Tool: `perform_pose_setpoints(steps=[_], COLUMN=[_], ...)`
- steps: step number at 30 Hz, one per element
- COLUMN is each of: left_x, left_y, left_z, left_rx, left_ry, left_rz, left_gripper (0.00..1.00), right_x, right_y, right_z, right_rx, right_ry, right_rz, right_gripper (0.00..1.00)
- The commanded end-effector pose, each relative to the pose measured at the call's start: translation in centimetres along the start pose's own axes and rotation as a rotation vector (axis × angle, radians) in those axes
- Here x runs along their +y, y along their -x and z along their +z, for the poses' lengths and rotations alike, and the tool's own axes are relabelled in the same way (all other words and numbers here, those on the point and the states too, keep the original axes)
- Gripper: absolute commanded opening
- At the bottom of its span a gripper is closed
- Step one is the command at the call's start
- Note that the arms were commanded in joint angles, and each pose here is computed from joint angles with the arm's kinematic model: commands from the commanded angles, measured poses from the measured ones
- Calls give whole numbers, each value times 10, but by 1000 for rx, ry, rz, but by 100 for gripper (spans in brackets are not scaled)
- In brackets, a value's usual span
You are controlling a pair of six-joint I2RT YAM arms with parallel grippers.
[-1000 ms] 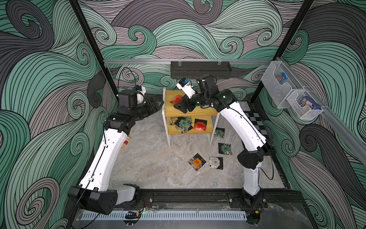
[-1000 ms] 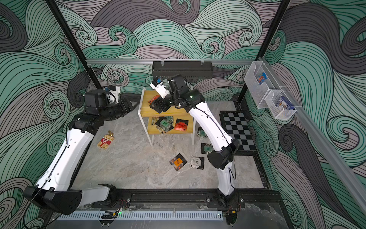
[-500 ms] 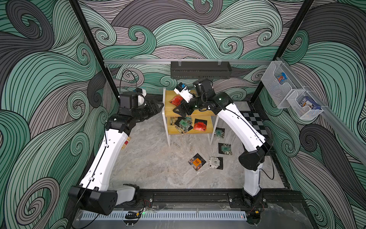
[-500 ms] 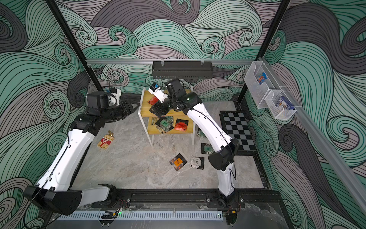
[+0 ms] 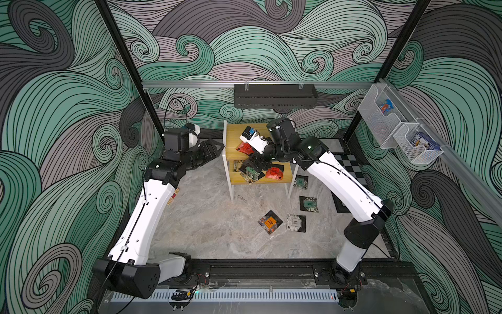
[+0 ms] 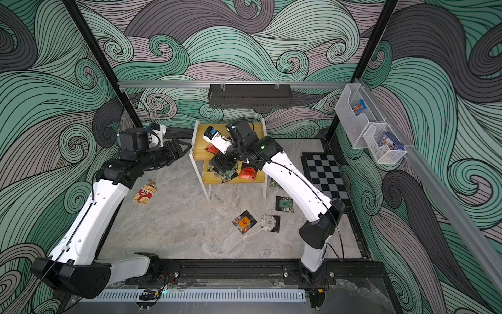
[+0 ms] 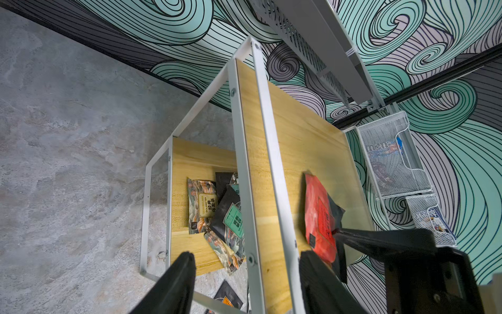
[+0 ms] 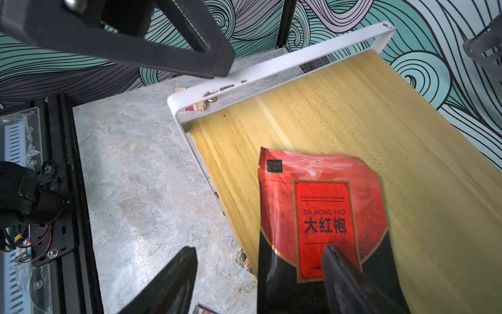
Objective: Remove the tea bags from the shelf
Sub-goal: Pick up the tea bag from the shelf.
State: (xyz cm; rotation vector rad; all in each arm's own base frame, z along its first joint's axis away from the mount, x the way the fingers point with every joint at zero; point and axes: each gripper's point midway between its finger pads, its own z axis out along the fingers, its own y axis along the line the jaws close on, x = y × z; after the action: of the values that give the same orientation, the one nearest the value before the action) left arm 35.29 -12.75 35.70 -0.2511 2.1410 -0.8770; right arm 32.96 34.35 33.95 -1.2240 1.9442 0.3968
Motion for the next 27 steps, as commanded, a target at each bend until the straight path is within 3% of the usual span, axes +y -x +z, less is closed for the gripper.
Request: perform_pose_setpoints(steps=[1,9,15,23,27], left_x=[1,3,6,7,8], left_y=[3,0,-3,-6,-6], left_z=[-6,-6,-9,-13,-19], left_rx=[-17,-15,-14,-15,-25], left_ry=[4,8,19,26,35], left_rz=[13,9,6,1,1], left_gripper=[64,64,64,64,64], right_x=[4,1,1,15,19], right_y=[-27,-32,-26,-17,-12], right_z=[7,15,4,-17,-34], right_rx=[113,154,116,39,-8], right_ry=[-60,-183,-235,-261,-278], right_rz=[-91,-202,-235,-290,-302], right_gripper=[70,46,28,14,12])
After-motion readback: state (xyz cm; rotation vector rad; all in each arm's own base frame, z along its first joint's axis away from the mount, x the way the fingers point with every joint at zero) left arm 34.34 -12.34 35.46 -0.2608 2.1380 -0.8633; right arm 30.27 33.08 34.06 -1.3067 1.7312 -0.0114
